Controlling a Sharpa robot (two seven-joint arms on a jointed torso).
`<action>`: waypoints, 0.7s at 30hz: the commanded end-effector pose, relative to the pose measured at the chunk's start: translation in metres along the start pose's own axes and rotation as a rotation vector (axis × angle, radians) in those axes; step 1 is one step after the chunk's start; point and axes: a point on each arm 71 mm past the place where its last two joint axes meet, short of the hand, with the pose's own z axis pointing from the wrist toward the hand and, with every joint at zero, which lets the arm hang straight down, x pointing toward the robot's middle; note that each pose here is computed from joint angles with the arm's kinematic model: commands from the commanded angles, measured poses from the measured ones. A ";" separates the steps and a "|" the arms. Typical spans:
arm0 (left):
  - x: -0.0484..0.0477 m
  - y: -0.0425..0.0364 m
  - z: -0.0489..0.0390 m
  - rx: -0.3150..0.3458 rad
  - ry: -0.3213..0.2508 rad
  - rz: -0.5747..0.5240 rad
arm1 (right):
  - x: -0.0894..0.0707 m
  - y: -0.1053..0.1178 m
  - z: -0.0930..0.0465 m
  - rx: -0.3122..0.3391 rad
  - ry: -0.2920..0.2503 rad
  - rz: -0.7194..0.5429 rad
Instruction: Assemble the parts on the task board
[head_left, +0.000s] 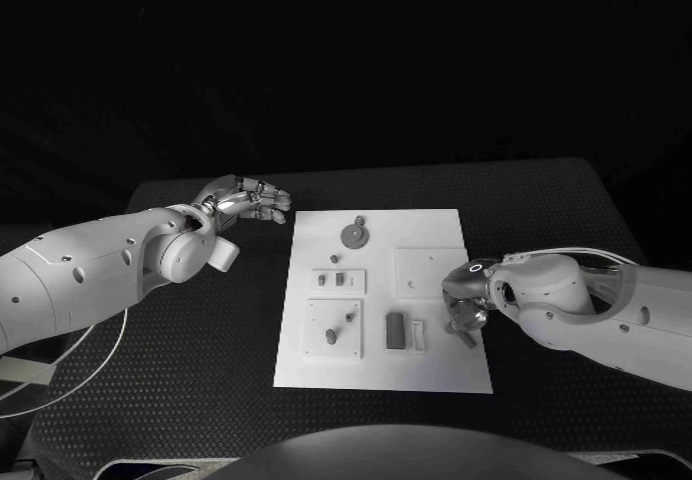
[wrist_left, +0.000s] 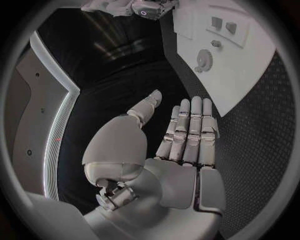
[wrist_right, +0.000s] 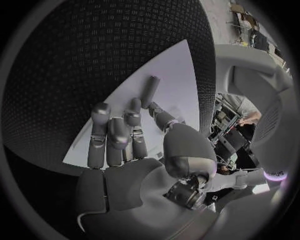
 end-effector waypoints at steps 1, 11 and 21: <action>0.0024 -0.0016 0.0006 0.008 0.018 -0.009 | 0.011 -0.001 0.002 0.023 0.043 0.008; 0.0028 -0.0016 0.0008 0.007 0.019 -0.010 | 0.008 -0.002 0.002 0.043 0.012 0.018; 0.0024 -0.0013 0.0007 0.004 0.019 -0.010 | 0.011 -0.004 0.000 0.060 0.031 0.015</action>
